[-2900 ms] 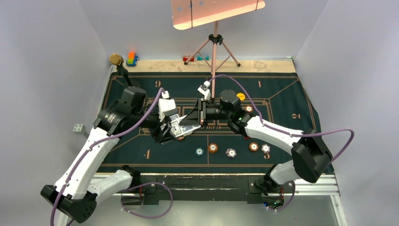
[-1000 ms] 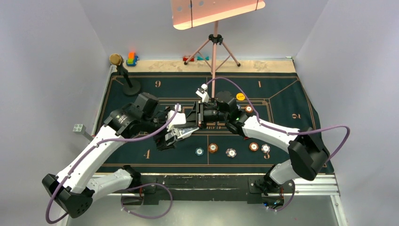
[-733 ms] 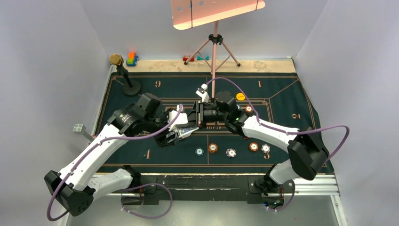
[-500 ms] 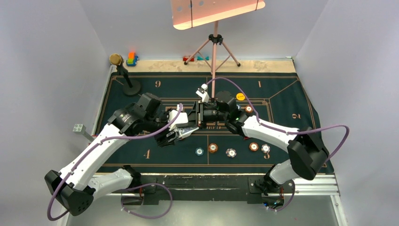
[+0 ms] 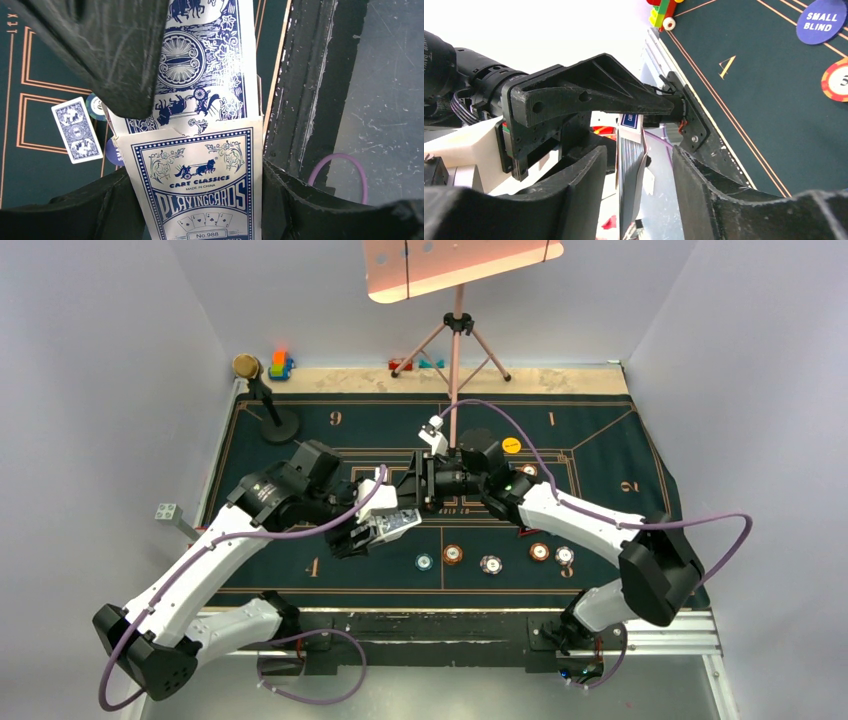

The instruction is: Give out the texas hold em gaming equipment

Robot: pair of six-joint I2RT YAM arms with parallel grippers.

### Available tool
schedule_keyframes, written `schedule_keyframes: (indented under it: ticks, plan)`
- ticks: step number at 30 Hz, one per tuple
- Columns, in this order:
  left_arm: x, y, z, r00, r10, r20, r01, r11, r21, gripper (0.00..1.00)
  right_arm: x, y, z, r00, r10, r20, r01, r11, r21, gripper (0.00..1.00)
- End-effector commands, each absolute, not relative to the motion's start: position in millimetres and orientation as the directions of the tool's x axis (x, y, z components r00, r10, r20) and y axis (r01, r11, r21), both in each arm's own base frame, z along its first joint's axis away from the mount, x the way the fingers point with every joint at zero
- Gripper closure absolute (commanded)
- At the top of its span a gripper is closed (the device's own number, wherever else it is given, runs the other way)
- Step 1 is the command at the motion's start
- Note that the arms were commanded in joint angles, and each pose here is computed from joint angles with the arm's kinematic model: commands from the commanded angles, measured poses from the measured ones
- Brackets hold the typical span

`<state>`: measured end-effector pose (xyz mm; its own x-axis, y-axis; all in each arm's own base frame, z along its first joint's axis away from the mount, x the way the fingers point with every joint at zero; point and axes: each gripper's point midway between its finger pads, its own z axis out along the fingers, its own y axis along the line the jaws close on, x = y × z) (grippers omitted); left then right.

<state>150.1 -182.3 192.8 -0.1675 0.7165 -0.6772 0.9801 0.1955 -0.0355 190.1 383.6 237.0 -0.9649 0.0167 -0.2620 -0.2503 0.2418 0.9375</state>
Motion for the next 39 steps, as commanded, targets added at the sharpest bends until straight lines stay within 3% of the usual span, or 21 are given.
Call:
schedule_keyframes:
  ticks: [1, 13, 39]
  plan:
    - [141, -187, 198, -0.134, 0.699, -0.702, 0.988, 0.147, -0.043, 0.74, 193, 378, 261, -0.935, 0.021, -0.355, -0.340, 0.236, 0.910, 0.42]
    - [147, -189, 196, -0.150, 0.708, -0.690, 0.986, 0.160, -0.050, 0.81, 183, 361, 253, -0.917, 0.000, -0.399, -0.382, 0.295, 0.876, 0.38]
    - [145, -194, 208, -0.158, 0.679, -0.716, 0.985, 0.159, -0.067, 0.91, 195, 336, 235, -0.896, 0.006, -0.443, -0.391, 0.463, 0.796, 0.50]
